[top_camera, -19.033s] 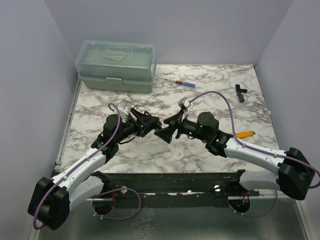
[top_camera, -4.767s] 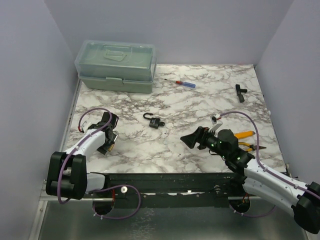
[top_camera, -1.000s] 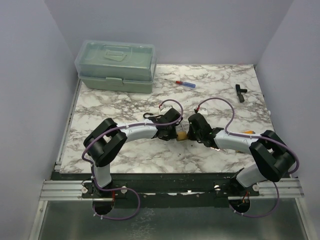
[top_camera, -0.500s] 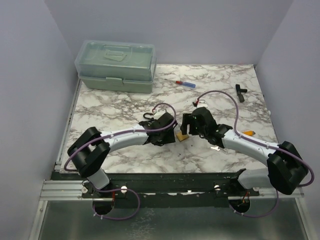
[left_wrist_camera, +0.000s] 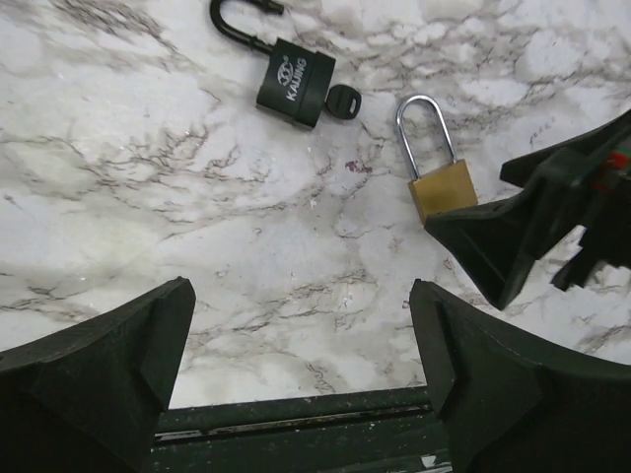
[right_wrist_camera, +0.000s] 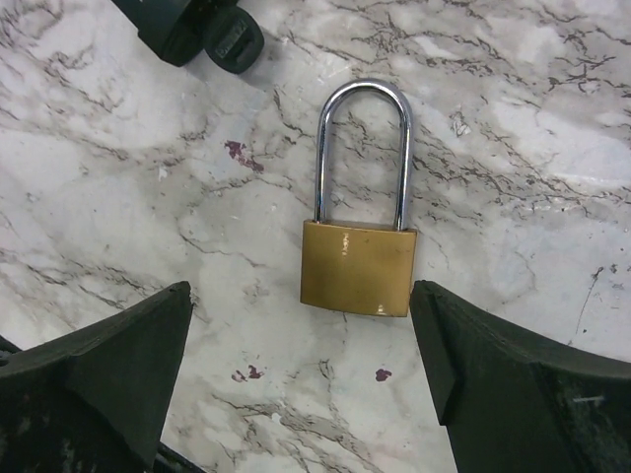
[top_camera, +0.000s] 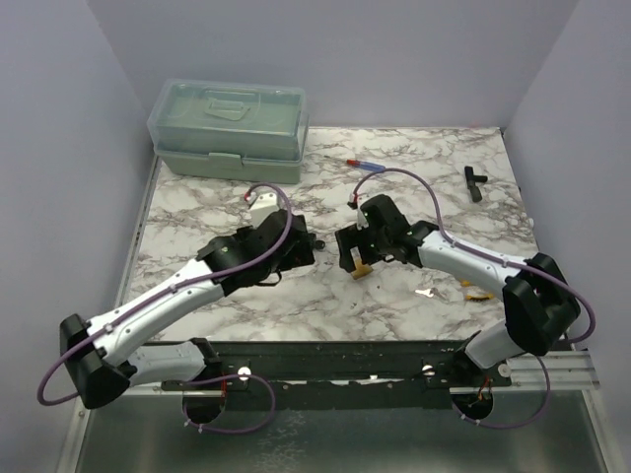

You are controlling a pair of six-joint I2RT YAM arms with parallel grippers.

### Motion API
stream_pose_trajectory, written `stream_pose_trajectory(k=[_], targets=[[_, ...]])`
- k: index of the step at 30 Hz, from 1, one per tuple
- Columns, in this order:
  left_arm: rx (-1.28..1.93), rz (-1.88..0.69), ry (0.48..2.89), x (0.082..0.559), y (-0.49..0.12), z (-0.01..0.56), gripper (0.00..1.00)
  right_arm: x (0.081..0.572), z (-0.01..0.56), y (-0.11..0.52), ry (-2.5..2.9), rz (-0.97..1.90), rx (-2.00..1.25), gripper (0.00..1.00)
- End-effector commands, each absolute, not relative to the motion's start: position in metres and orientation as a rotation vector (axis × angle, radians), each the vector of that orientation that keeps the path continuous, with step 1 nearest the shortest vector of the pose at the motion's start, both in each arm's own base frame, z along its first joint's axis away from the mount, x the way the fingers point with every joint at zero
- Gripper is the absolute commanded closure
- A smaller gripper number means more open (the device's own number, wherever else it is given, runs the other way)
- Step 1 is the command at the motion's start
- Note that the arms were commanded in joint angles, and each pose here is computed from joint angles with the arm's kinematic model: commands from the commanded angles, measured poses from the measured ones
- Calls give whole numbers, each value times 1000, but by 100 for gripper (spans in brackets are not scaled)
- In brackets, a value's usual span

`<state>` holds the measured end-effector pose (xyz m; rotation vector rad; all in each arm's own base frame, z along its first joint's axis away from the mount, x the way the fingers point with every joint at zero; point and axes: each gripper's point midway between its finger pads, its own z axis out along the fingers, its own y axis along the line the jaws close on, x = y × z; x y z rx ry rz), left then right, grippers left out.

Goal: Unlock with the key

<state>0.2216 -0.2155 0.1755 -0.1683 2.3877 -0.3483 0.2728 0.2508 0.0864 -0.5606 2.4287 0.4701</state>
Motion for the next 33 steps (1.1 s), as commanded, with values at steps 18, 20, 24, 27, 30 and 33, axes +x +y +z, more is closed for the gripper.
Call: stream_pose_trajectory(k=[18, 20, 24, 27, 30, 33], targets=[[-121, -130, 2181, 206, -120, 204, 1, 257, 23, 239, 2701, 312, -709, 6], [-114, -134, 2184, 206, -122, 202, 1, 256, 16, 237, 2727, 298, -711, 10], [-102, -136, 2192, 206, -124, 200, 1, 255, 9, 235, 2752, 272, -690, 13], [-100, -136, 2194, 207, -124, 199, 1, 256, 9, 232, 2754, 245, -680, 15], [-102, -133, 2194, 208, -123, 199, 1, 257, 10, 231, 2751, 203, -675, 17], [-109, -135, 2194, 209, -122, 199, 1, 257, 9, 231, 2744, 146, -675, 17]])
